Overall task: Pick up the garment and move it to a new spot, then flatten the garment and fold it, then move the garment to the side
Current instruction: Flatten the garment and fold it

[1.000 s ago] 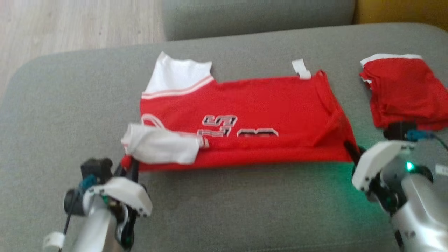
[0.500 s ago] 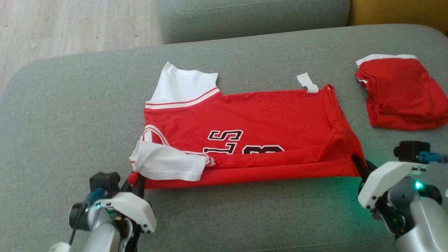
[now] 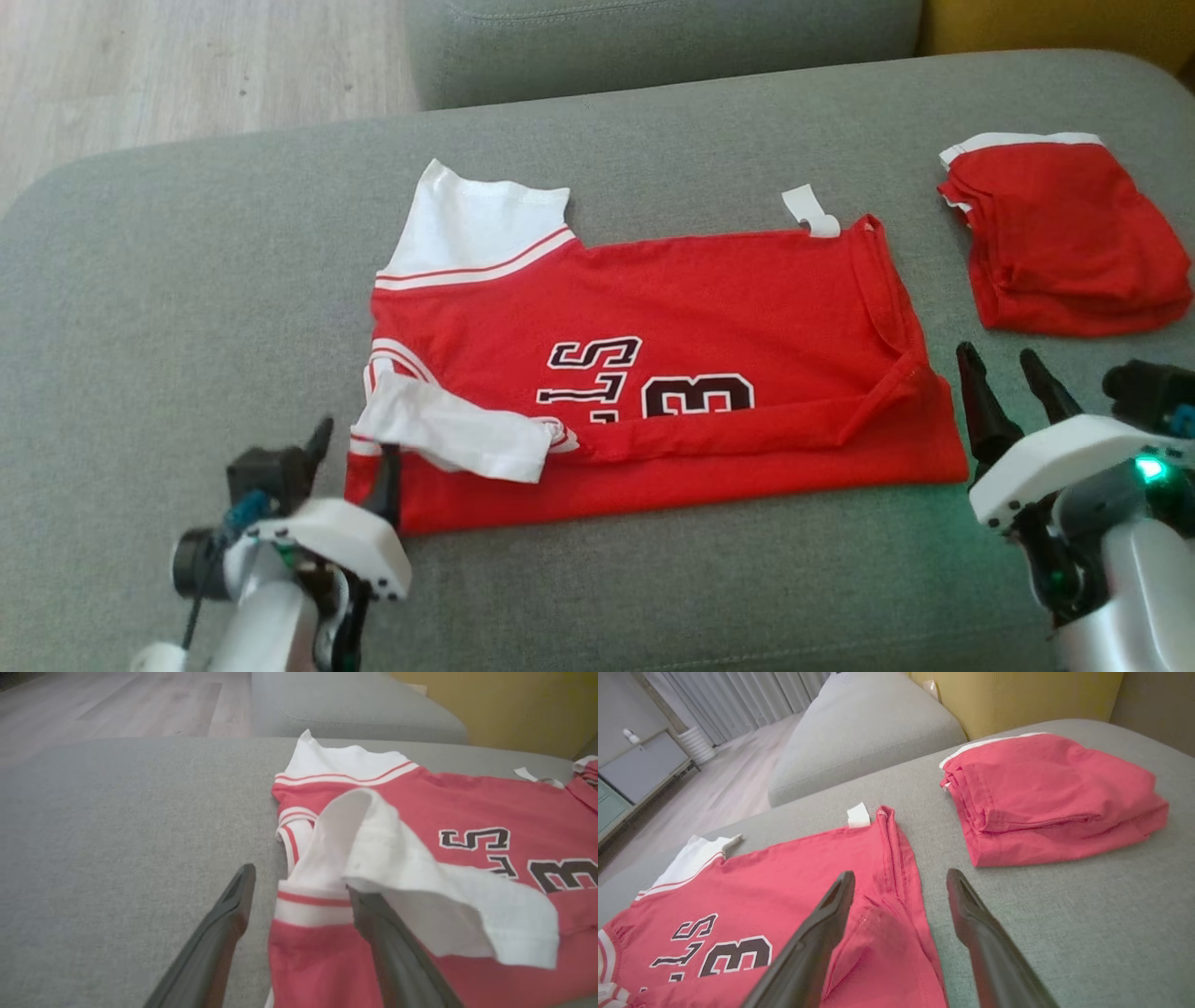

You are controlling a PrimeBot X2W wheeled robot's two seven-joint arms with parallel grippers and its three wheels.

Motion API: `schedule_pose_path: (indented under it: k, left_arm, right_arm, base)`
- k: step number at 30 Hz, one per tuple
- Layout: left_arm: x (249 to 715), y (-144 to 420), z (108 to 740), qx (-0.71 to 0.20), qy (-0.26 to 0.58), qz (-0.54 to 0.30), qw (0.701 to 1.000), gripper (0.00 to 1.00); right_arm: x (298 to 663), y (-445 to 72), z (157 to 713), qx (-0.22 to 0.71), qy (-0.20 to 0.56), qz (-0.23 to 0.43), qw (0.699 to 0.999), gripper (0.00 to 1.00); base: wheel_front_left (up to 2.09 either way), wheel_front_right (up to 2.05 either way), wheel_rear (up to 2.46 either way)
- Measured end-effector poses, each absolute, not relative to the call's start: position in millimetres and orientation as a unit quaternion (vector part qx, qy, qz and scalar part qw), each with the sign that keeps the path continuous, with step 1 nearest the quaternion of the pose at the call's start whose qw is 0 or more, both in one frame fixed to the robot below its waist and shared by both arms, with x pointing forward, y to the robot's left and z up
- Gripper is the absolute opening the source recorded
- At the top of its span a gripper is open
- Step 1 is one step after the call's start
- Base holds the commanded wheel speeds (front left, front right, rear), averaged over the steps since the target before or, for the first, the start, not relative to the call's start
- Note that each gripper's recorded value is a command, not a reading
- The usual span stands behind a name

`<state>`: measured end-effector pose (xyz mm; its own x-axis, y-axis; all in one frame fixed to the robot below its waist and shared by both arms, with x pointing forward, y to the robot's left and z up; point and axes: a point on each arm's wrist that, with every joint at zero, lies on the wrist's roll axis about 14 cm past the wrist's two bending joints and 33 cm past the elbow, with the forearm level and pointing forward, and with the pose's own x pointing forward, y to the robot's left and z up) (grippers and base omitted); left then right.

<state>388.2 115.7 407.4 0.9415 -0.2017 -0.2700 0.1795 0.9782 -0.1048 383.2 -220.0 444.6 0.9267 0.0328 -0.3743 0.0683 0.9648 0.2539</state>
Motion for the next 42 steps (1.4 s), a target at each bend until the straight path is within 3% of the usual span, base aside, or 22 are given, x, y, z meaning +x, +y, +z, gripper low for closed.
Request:
schedule_pose_path:
  k: [16, 29, 42]
  left_arm:
    - [422.1, 110.8, 485.4, -0.078, 0.005, -0.089, 0.993, 1.0]
    - [428.1, 104.5, 475.0, -0.065, 0.013, -0.109, 0.992, 1.0]
    - [537.7, 83.3, 474.5, 0.045, 0.041, -0.201, 0.978, 1.0]
  right_arm:
    - [388.6, -206.0, 479.3, 0.142, 0.058, -0.001, 0.988, 1.0]
    - [395.6, -199.8, 465.9, 0.14, 0.067, 0.005, 0.988, 1.0]
    - [454.1, -206.3, 469.8, 0.098, 0.075, 0.025, 0.992, 1.0]
  base:
    - [0.0, 0.0, 0.0]
    - [0.0, 0.0, 0.0]
    - [0.0, 0.0, 0.0]
